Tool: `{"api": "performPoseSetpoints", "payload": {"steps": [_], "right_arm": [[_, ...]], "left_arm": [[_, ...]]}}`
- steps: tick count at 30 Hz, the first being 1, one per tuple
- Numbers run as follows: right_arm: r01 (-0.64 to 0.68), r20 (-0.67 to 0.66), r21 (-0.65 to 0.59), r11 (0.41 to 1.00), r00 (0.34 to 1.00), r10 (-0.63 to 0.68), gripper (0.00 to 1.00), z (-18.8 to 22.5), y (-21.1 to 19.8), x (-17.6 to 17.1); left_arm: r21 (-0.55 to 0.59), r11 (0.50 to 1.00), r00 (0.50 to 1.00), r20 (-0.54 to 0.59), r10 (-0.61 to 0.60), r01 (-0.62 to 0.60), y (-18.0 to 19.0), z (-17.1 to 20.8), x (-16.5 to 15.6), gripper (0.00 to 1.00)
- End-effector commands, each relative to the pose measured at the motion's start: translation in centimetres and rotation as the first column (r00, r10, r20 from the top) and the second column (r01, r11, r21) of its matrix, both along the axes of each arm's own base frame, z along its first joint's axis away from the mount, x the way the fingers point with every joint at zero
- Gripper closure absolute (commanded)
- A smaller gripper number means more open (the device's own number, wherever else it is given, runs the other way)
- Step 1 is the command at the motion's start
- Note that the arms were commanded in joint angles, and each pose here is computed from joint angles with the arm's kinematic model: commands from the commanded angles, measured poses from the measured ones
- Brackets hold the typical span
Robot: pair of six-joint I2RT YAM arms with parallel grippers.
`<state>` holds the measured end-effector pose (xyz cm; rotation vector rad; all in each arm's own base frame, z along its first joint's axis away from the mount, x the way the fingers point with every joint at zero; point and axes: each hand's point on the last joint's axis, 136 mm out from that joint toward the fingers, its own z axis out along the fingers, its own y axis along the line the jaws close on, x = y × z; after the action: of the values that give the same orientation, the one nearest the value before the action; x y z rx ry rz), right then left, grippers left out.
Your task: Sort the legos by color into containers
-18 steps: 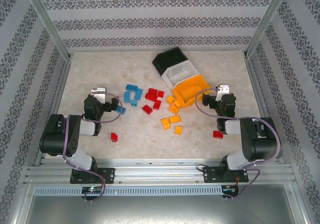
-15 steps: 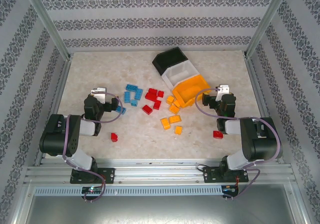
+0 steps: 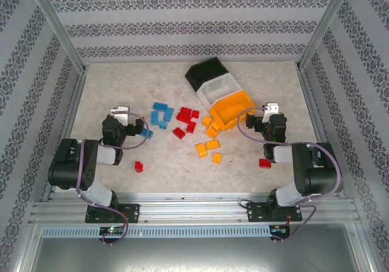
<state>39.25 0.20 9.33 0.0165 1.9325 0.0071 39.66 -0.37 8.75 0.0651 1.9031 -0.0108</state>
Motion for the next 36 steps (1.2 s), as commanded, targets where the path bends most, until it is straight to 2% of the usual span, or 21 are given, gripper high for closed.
{"api": "performPoseSetpoints", "payload": {"steps": [1,17,23,30,32,36], "right_arm": [[-0.013,0.041,0.004,1.000,0.999,0.013,0.02,1.2,0.3,0.6],[-0.013,0.042,0.004,1.000,0.999,0.012,0.02,1.2,0.3,0.5],[-0.015,0.039,0.009,1.000,0.999,0.014,0.02,1.2,0.3,0.6],[0.005,0.033,0.028,1.000,0.999,-0.006,0.02,1.5,-0.3,0.7],[0.037,0.019,0.028,0.999,0.999,-0.037,0.02,2.2,-0.8,1.0],[0.084,-0.032,0.018,0.996,0.996,-0.083,0.02,3.8,-1.6,0.9]], "left_arm": [[-0.012,1.000,1.000,-0.004,0.009,-0.009,0.0,0.1,0.1,0.00],[-0.012,1.000,1.000,-0.004,0.009,-0.009,0.0,0.1,0.2,0.00],[-0.011,0.996,0.995,-0.023,0.093,-0.093,1.3,-0.1,0.4,0.00],[-0.011,0.995,0.995,-0.024,0.095,-0.095,1.4,-0.1,0.4,0.00],[-0.006,0.991,0.991,-0.005,0.135,-0.135,2.1,0.5,0.3,0.00],[0.002,0.943,0.943,-0.034,0.331,-0.332,5.3,3.5,-0.2,0.00]]}}
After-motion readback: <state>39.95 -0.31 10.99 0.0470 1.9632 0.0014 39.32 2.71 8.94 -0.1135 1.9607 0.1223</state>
